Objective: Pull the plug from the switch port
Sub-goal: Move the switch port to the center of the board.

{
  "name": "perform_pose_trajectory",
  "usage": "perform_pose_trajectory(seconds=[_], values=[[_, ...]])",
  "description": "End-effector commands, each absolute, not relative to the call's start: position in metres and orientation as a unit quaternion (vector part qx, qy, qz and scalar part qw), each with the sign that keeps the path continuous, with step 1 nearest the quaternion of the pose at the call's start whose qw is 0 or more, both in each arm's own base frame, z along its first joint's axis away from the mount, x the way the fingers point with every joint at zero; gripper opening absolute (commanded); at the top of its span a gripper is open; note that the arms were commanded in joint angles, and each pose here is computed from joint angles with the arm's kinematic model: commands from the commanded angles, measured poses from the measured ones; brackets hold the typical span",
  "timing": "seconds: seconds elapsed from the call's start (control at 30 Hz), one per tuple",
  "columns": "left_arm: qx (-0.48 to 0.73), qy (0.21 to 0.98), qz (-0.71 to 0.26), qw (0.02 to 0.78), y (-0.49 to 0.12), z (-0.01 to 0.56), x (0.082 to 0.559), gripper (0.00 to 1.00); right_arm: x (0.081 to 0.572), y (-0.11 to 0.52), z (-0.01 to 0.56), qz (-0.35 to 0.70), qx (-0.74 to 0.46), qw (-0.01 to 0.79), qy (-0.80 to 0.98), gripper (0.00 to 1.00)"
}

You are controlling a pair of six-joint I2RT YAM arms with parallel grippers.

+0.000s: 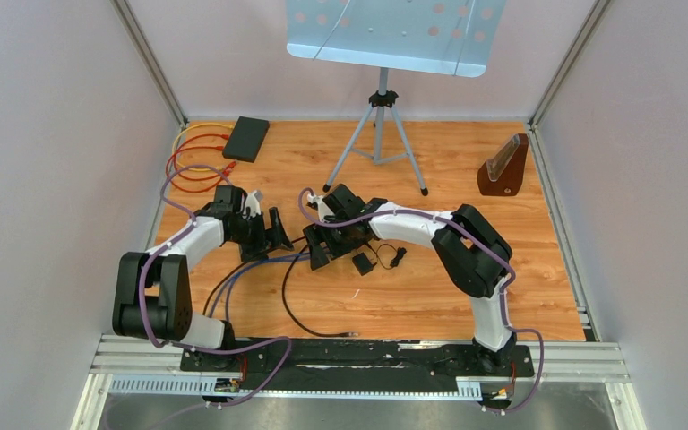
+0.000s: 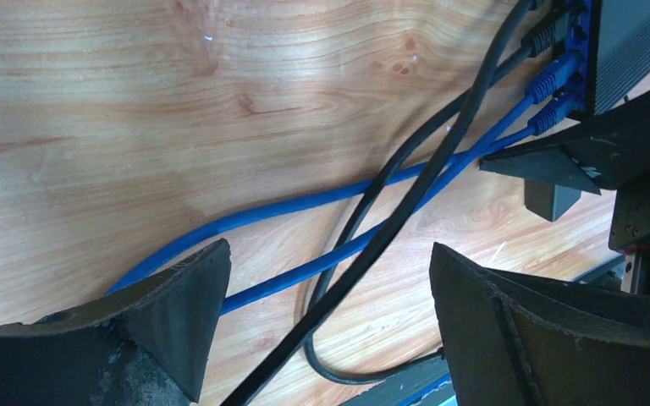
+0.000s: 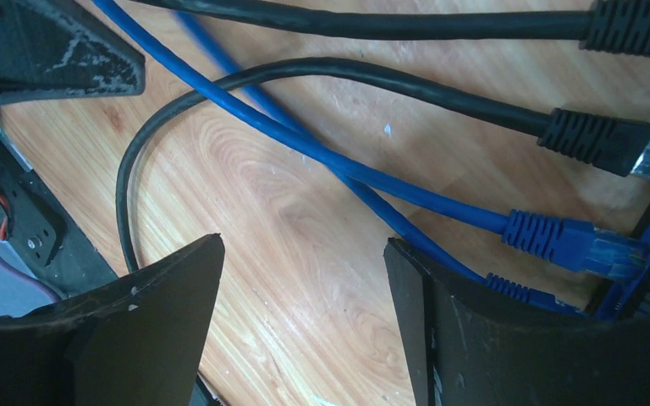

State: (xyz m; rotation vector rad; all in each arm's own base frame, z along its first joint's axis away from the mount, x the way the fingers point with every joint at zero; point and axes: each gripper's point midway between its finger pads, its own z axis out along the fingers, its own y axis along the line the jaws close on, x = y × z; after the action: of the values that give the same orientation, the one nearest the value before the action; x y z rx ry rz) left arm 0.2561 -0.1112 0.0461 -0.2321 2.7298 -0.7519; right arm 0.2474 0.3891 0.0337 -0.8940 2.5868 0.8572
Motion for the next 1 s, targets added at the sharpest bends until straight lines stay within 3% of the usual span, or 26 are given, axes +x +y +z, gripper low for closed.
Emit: perform_pose_trajectory(seconds=[0.0, 0.4, 0.8, 0.97], values=[[-0.08, 0.949, -0.261, 0.158, -0.112, 0.052, 0.252, 0.95, 0.265, 0.358, -0.008, 0.203, -0.341, 0.146, 0.906, 0.79], [-0.066, 0.947, -0.245, 0.199, -0.105, 0.064, 0.258, 0.99, 0.256, 0.36, -0.017, 0.227, -0.241, 0.115, 0.936, 0.79], [-0.093, 0.955, -0.168, 0.228, -0.078, 0.056, 0.26, 1.0, 0.223, 0.393, 0.037, 0.328, -0.191, 0.18, 0.908, 0.79], [-0.088, 0.953, -0.2, 0.209, -0.092, 0.048, 0.251, 0.97, 0.22, 0.386, 0.026, 0.32, -0.134, 0.189, 0.919, 0.79]])
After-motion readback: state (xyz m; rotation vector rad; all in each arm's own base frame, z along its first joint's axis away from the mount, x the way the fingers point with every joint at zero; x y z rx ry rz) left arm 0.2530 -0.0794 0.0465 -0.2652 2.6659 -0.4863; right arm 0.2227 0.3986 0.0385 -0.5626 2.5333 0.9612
